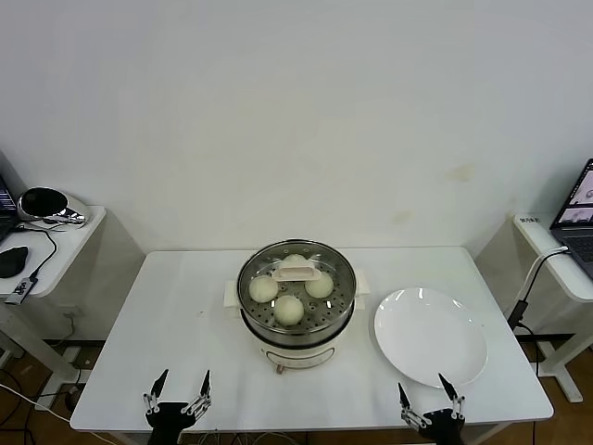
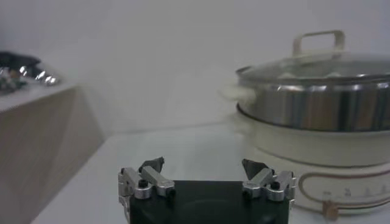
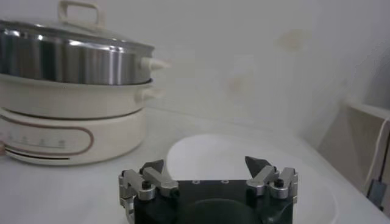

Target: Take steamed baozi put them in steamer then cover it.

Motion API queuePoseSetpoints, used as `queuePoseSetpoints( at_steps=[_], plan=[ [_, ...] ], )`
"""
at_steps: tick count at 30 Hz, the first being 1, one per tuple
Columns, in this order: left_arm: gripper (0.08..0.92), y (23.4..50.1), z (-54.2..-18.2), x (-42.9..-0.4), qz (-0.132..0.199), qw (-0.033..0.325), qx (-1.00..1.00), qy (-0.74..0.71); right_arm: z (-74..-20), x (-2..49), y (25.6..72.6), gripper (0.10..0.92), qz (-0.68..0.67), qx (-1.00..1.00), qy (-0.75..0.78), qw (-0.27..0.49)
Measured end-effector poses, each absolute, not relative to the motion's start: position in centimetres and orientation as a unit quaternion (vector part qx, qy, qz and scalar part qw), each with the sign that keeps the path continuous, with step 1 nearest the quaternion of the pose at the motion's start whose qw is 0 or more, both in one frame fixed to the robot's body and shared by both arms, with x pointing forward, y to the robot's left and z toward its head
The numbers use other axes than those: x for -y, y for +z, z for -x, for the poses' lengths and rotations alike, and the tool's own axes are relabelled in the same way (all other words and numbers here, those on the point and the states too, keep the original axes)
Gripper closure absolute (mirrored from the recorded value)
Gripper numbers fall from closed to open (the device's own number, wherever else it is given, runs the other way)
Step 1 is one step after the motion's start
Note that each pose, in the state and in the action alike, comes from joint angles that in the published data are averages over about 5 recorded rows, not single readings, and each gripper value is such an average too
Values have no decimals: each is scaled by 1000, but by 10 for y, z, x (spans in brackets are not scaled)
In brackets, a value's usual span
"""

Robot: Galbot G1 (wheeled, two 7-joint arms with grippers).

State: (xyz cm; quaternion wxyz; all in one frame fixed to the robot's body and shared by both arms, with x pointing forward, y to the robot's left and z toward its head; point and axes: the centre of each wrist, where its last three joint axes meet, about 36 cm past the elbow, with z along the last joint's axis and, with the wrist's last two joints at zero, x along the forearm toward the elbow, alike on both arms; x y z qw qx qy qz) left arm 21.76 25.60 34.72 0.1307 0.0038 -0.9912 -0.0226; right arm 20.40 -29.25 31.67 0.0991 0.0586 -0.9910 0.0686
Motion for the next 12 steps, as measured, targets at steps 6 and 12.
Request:
queuePoseSetpoints(
  at_steps=[6, 12],
  plan=[
    [177, 341, -207, -255, -14, 137, 990, -3, -201, 286, 321, 200, -66, 991, 58, 102],
    [177, 338, -201, -255, -20, 139, 990, 6, -200, 280, 322, 200, -73, 991, 53, 102]
  ],
)
